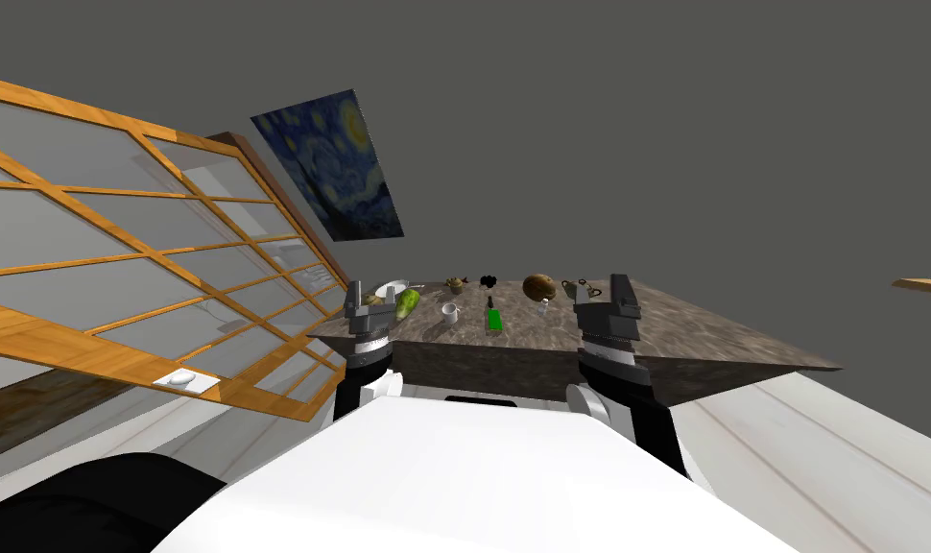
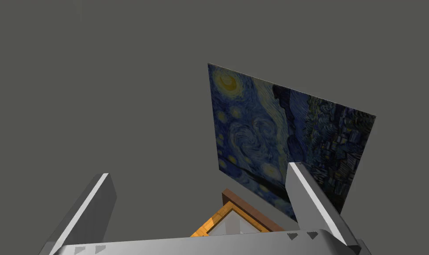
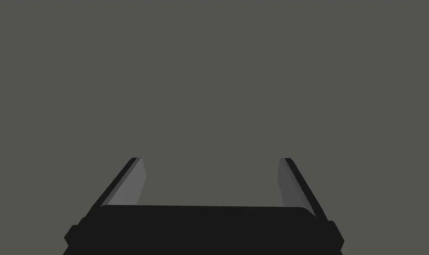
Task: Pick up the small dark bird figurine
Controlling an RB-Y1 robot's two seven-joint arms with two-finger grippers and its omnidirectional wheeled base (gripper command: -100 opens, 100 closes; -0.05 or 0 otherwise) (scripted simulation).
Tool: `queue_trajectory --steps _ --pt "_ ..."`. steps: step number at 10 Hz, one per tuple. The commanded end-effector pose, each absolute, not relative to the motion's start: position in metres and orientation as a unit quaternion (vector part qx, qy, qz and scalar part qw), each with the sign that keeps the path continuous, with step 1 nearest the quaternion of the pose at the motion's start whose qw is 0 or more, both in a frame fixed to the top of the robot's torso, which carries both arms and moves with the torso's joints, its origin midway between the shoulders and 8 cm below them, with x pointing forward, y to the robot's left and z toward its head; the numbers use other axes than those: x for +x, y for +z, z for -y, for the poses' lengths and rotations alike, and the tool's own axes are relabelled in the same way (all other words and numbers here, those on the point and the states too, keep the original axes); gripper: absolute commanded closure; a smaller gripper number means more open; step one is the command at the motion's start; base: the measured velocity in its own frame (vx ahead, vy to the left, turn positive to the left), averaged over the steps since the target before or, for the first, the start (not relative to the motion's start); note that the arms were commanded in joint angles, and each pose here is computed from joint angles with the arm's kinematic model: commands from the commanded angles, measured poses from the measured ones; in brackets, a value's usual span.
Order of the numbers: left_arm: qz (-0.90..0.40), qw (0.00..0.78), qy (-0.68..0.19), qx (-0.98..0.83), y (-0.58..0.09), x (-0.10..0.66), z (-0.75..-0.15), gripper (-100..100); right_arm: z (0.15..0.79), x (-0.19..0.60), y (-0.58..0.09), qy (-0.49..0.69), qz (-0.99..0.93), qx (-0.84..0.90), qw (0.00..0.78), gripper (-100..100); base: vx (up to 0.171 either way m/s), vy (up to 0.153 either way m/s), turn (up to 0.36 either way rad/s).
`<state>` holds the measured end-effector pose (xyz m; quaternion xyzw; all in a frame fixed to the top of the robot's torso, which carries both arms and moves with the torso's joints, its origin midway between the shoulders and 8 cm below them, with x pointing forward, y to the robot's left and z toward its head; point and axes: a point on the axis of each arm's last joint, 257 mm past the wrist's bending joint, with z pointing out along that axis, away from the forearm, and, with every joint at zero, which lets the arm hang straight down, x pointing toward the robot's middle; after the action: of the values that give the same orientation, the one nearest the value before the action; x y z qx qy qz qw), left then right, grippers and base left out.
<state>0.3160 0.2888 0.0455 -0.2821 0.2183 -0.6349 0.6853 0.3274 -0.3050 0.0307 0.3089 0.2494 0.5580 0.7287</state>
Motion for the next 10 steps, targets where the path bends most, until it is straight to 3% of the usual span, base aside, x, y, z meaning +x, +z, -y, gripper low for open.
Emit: queue_trajectory --steps 1,10 --pt "-0.218 0.685 -0.635 -0.282 0.045 0.316 -0.289 0 0.302 0.334 0.028 0.564 -0.264 0.305 0.721 -100 -0.008 0.006 0.041" --pt "-0.218 0.685 -0.635 -0.282 0.045 0.316 -0.289 0 0.303 0.405 -0.006 0.602 -0.330 0.352 0.637 -100 -0.026 0.011 0.102"
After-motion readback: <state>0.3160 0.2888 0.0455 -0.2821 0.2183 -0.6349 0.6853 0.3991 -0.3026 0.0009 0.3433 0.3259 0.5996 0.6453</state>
